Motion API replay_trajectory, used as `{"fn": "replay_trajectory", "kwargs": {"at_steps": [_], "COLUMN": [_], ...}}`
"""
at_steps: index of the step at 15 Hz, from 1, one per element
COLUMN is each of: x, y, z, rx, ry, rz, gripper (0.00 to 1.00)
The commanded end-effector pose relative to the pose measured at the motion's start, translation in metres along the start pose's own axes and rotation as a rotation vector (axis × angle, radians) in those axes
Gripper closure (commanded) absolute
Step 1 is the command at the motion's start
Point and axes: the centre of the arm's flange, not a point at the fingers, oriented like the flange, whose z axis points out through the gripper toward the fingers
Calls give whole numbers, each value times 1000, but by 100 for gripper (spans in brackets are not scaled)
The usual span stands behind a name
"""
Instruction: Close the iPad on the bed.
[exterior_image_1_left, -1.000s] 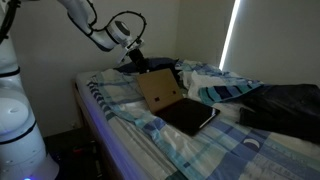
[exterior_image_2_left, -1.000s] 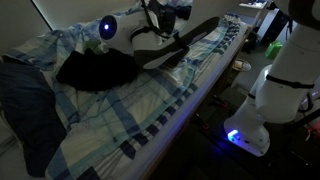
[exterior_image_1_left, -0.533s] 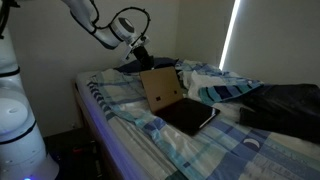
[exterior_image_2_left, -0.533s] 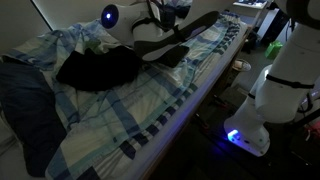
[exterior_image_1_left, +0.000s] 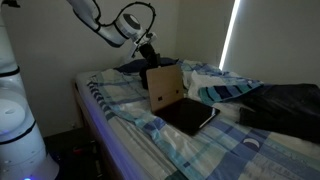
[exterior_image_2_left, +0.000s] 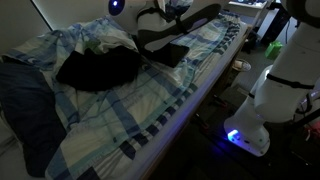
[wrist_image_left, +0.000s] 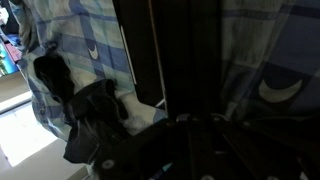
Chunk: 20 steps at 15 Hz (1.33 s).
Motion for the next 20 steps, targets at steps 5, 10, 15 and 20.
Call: {"fn": "replay_trajectory", "kwargs": {"at_steps": [5, 10, 15, 20], "x": [-7, -15, -29, -28], "y": [44, 65, 68, 74], "z": [10, 24, 54, 69], "rx": [-37, -57, -69, -70], "ry": [-37, -79, -150, -209], "rz": [98, 130, 137, 147], "gripper": [100, 100, 100, 100]}}
